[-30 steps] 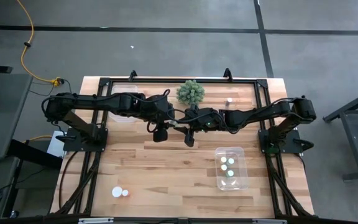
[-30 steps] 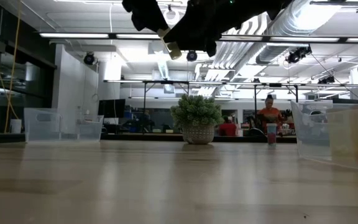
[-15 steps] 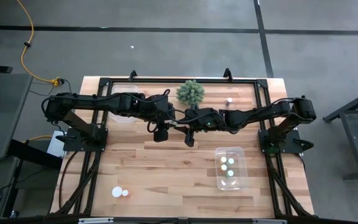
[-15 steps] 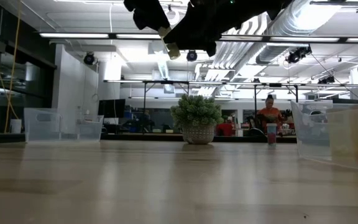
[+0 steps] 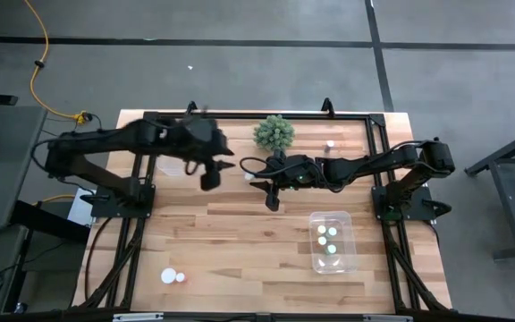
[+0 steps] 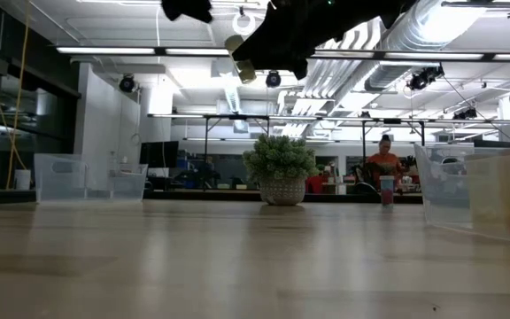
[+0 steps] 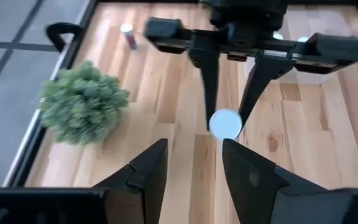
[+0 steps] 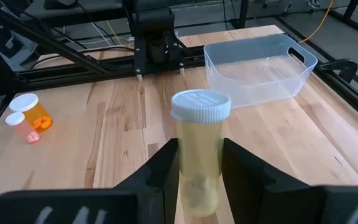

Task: Pick and place medicine bottles into bin by pill shape (circle, oval)
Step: Put the yellow tablet bottle into the right transparent bin

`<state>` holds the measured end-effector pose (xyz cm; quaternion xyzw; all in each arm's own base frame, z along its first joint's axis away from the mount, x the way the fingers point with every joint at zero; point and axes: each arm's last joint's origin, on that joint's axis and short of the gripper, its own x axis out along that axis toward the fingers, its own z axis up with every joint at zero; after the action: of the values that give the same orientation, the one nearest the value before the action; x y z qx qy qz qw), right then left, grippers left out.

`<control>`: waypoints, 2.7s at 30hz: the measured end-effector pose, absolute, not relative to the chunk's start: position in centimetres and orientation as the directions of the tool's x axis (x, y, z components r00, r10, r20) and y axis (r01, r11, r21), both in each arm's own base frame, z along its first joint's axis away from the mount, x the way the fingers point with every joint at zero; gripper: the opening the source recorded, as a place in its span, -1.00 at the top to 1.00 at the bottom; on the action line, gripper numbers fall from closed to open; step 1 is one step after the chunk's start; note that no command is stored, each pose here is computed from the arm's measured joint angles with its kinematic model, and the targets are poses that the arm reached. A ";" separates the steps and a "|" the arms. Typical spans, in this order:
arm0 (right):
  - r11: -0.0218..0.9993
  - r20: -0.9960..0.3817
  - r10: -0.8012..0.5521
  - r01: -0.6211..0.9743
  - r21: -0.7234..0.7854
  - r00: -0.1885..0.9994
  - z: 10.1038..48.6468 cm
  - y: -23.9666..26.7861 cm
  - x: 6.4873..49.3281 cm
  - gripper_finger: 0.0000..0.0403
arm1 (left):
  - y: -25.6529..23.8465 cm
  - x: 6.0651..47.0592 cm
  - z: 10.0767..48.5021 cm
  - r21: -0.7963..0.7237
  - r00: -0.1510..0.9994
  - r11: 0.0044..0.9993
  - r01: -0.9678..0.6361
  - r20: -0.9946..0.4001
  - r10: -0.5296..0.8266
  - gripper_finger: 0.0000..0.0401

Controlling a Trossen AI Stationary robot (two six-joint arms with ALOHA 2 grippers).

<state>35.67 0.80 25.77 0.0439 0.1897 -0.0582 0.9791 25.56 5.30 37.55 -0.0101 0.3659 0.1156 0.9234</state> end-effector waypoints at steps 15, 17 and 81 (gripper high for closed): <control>0.993 -0.100 -0.069 0.078 0.094 0.993 28.5 0.9 36.3 0.55 | 3.2 19.1 32.2 -0.349 0.915 0.876 -0.333 -0.343 0.211 0.29; 0.993 -0.066 -0.064 0.070 0.098 0.996 28.8 0.9 36.4 0.55 | 2.8 19.1 30.4 -0.402 0.930 0.860 -0.315 -0.312 0.195 0.29; 0.987 0.083 0.024 -0.037 0.156 0.996 30.3 1.0 36.4 0.55 | 1.8 25.3 28.2 -0.205 0.987 0.967 -0.152 0.011 0.158 0.43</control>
<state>36.37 0.96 30.25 0.0789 -0.0406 0.0152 0.9959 25.26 1.77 28.18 -0.1023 -0.0137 0.0783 0.9916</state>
